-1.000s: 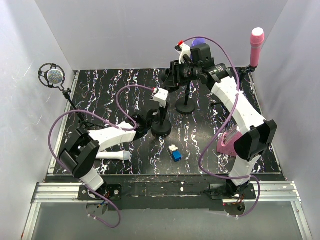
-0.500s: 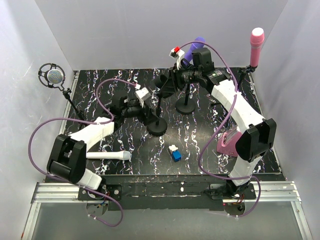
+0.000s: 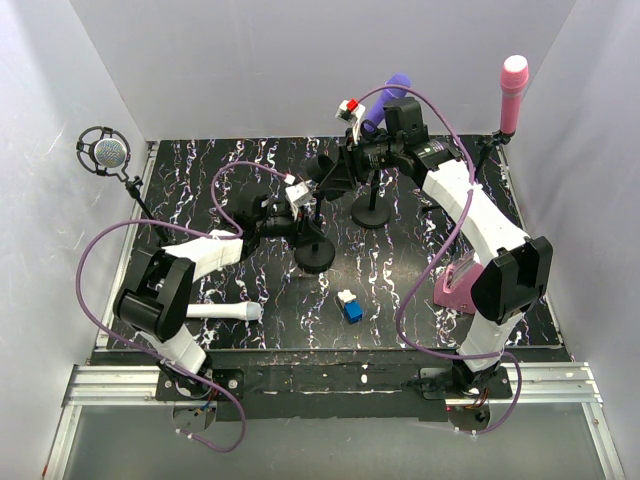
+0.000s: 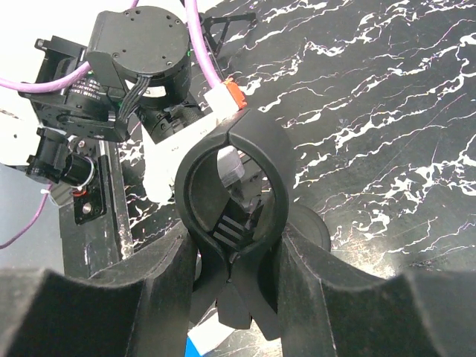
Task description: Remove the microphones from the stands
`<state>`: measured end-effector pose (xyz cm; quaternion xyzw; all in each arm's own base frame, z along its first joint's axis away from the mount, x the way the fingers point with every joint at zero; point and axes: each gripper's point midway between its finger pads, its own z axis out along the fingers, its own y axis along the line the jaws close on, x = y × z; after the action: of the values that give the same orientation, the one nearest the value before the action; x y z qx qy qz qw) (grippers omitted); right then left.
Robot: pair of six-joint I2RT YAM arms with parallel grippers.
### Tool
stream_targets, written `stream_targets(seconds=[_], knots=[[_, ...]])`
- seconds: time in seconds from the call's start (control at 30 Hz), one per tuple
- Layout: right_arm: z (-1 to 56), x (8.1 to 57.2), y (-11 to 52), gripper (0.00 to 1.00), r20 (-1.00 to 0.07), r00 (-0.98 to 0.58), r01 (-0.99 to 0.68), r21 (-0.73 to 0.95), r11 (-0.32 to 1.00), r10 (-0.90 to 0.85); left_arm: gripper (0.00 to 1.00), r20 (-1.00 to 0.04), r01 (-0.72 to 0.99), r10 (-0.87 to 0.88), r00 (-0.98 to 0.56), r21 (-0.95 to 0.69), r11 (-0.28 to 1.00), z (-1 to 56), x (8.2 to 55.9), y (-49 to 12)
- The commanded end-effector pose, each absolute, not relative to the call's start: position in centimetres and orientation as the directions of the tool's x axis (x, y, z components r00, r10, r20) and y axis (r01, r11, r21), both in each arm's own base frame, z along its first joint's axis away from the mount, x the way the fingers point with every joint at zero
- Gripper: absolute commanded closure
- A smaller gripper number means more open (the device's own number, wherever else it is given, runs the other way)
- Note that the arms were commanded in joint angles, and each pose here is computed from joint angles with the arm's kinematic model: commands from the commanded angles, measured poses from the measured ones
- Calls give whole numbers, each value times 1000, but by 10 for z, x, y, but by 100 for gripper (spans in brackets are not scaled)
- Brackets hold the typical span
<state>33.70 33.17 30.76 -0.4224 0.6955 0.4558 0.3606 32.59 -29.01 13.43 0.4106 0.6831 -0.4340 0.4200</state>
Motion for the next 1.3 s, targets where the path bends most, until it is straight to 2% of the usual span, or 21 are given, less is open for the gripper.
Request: stream_targets(seconds=[0.0, 0.1, 0.17, 0.23, 0.33, 0.43, 0.6, 0.77, 0.93, 1.07, 1.17, 1.27], knots=[[301, 320, 335, 99, -856, -442, -896, 408, 177, -268, 78, -965, 926, 142, -222, -163, 342, 177, 346, -291], [301, 317, 334, 99, -854, -445, -895, 411, 174, -269, 51, -963, 939, 169, -208, -149, 309, 186, 334, -284], [302, 314, 333, 99, -853, -445, -895, 413, 167, -273, 41, -961, 942, 208, -184, -112, 316, 187, 330, -277], [300, 313, 333, 99, -850, -446, -895, 415, 164, -280, 27, -956, 930, 236, -173, -79, 360, 183, 335, -268], [301, 312, 332, 99, -853, -438, -898, 407, 164, -284, 26, -957, 930, 249, -150, -52, 364, 180, 341, -263], [300, 312, 331, 99, -850, -445, -895, 413, 166, -283, 29, -970, 945, 226, -87, -8, 327, 177, 344, -268], [300, 311, 331, 99, -845, -452, -892, 420, 168, -285, 46, -977, 943, 208, -50, 23, 333, 166, 368, -278], [299, 309, 330, 99, -839, -460, -888, 427, 171, -290, 55, -977, 935, 208, -38, 39, 353, 165, 385, -281], [301, 307, 329, 99, -846, -444, -896, 412, 168, -295, 54, -971, 962, 225, -85, -20, 274, 185, 360, -266], [301, 308, 328, 99, -846, -444, -896, 412, 167, -295, 50, -957, 950, 285, -57, 36, 309, 182, 354, -242], [301, 307, 329, 99, -843, -450, -893, 420, 163, -294, 41, -949, 923, 304, -86, 39, 383, 170, 365, -234], [299, 307, 330, 99, -838, -461, -887, 430, 166, -292, 34, -969, 922, 237, -71, 27, 386, 172, 376, -243]])
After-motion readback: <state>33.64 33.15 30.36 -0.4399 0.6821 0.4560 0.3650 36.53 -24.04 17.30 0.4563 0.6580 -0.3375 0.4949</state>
